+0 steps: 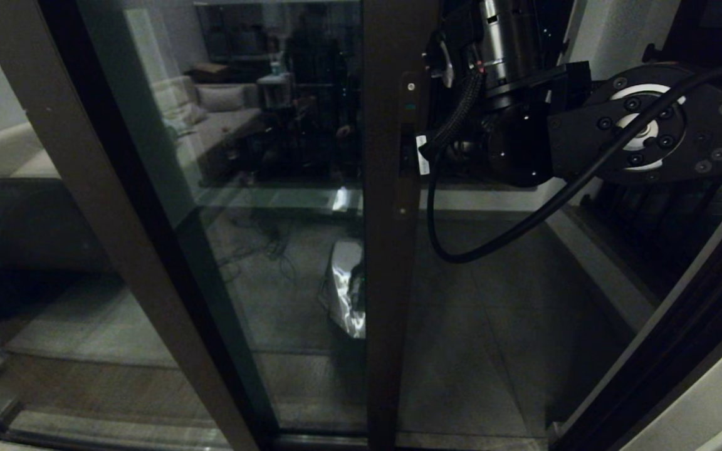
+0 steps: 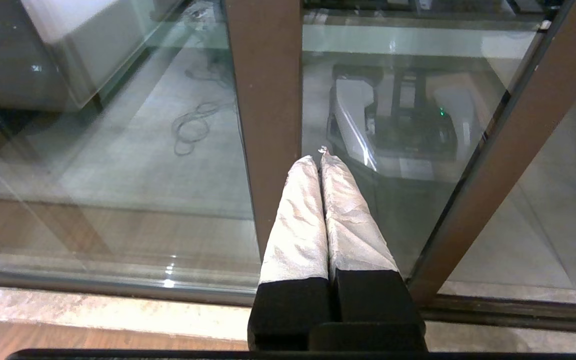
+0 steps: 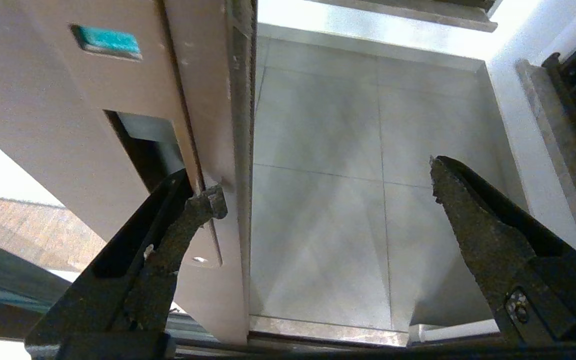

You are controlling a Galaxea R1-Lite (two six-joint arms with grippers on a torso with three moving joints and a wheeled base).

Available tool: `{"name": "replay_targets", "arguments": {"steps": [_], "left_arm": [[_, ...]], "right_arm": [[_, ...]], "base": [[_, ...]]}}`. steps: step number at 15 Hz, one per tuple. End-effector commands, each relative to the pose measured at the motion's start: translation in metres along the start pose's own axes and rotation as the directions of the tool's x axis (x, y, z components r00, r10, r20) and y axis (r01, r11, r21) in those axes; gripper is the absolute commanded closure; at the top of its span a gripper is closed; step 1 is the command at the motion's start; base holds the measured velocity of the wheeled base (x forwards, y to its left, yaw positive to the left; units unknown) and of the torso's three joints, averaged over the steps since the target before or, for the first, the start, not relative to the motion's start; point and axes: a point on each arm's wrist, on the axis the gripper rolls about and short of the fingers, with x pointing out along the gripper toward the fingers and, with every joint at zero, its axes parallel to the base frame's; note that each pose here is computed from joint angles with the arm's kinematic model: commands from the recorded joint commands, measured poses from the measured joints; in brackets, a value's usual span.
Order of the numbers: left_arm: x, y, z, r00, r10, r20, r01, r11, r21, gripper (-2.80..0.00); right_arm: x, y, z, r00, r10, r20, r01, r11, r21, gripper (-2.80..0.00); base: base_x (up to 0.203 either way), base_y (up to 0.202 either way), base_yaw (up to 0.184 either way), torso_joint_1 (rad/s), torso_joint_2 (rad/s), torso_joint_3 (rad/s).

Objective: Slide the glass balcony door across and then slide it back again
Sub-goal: Close the slid door

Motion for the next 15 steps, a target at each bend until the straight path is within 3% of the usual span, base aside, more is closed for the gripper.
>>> {"name": "replay_targets", "arguments": {"steps": [1, 15], "left_arm": [[0.0, 0.0, 0.0, 1.0, 0.0, -0.001, 0.0, 1.0, 0.0, 0.0], [0.0, 0.0, 0.0, 1.0, 0.0, -0.001, 0.0, 1.0, -0.001, 0.0]], "right_arm": [[-0.003, -0.003, 0.002, 1.0, -0.006, 0.003, 0.006, 1.0, 0.004, -2.8], [0.0, -0.02, 0.003, 0.999, -0.045, -0.003, 0.045, 0.999, 0.011, -2.8]], "base": [[0.0, 0.0, 0.0, 0.0, 0.0, 0.0], [0.0, 0.0, 0.0, 0.0, 0.0, 0.0]]}}
